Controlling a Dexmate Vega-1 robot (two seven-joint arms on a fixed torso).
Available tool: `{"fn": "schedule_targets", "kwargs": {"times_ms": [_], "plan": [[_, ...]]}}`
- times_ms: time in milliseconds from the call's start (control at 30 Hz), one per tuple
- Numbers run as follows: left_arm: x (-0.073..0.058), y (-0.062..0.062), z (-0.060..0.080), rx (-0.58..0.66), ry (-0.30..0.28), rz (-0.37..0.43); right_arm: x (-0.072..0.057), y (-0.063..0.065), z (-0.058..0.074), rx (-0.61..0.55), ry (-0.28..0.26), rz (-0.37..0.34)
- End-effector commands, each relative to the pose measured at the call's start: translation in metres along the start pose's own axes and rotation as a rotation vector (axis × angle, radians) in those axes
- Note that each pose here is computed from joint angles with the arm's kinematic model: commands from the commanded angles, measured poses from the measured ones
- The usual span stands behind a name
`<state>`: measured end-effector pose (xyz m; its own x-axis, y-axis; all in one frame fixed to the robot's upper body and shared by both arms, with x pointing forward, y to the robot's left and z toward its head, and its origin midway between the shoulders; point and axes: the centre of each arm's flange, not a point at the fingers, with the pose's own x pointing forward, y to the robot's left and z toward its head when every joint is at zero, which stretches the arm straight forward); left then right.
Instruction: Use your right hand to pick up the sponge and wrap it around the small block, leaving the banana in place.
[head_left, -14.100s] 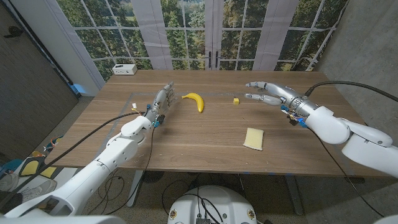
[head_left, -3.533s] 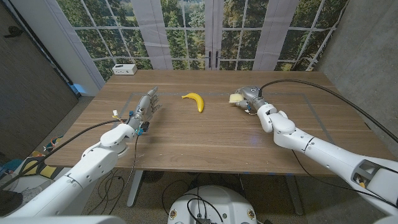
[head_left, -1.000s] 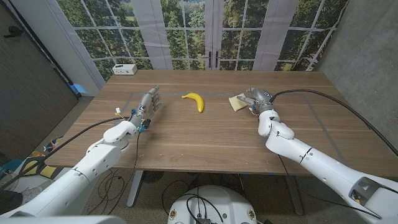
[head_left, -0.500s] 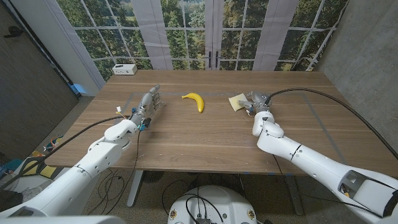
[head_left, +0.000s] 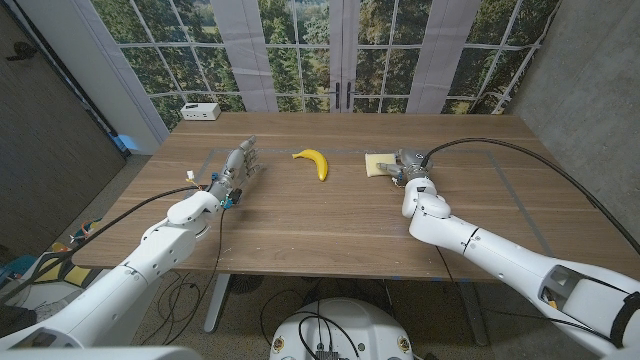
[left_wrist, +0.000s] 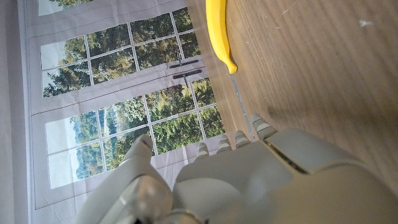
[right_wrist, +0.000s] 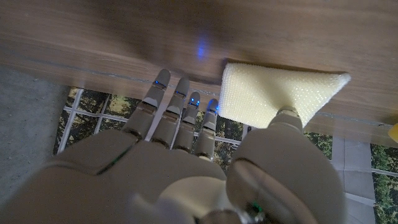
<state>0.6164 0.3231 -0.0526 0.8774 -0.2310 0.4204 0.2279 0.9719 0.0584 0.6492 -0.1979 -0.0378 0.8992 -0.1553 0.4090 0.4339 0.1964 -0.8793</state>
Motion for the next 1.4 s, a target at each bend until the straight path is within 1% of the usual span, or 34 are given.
{"fn": "schedule_targets", "kwargs": {"times_ms": [33,100,200,267,367,467,500,633,700,800,933,1067,1200,1400], "plan": [[0.000,0.002,-0.004,-0.009,0.005,-0.003,-0.002,-0.001,0.005,-0.040,0.019,-0.070],[0.000,0.001,-0.005,-0.007,0.007,-0.005,-0.004,-0.003,0.005,-0.024,0.032,-0.108],[0.000,0.002,-0.006,-0.014,0.009,-0.006,-0.008,-0.005,0.004,0.006,0.036,-0.160],[0.001,0.002,-0.006,-0.011,0.013,-0.017,-0.013,-0.008,0.004,0.024,0.036,-0.178],[0.003,0.004,-0.006,-0.010,0.007,-0.017,-0.020,-0.012,0.004,0.047,0.027,-0.202],[0.007,0.004,-0.009,-0.015,0.015,-0.037,-0.030,-0.015,0.003,0.106,0.031,-0.237],[0.007,0.004,-0.009,-0.013,0.016,-0.045,-0.033,-0.016,0.004,0.118,0.040,-0.247],[0.009,0.006,-0.012,-0.018,0.017,-0.054,-0.046,-0.018,0.011,0.137,0.055,-0.259],[0.009,0.008,-0.012,-0.017,0.017,-0.058,-0.051,-0.017,0.014,0.145,0.056,-0.252],[0.009,0.011,-0.012,-0.014,0.017,-0.066,-0.057,-0.015,0.020,0.127,0.064,-0.236],[0.008,0.015,-0.012,-0.018,0.018,-0.064,-0.058,-0.012,0.026,0.108,0.076,-0.200],[0.006,0.020,-0.010,-0.014,0.017,-0.060,-0.054,-0.007,0.033,0.079,0.100,-0.167],[0.004,0.025,-0.004,-0.003,0.006,-0.048,-0.051,-0.002,0.037,0.058,0.117,-0.140],[0.004,0.025,0.006,0.005,-0.021,-0.056,-0.043,0.003,0.044,0.018,0.128,-0.122]]}}
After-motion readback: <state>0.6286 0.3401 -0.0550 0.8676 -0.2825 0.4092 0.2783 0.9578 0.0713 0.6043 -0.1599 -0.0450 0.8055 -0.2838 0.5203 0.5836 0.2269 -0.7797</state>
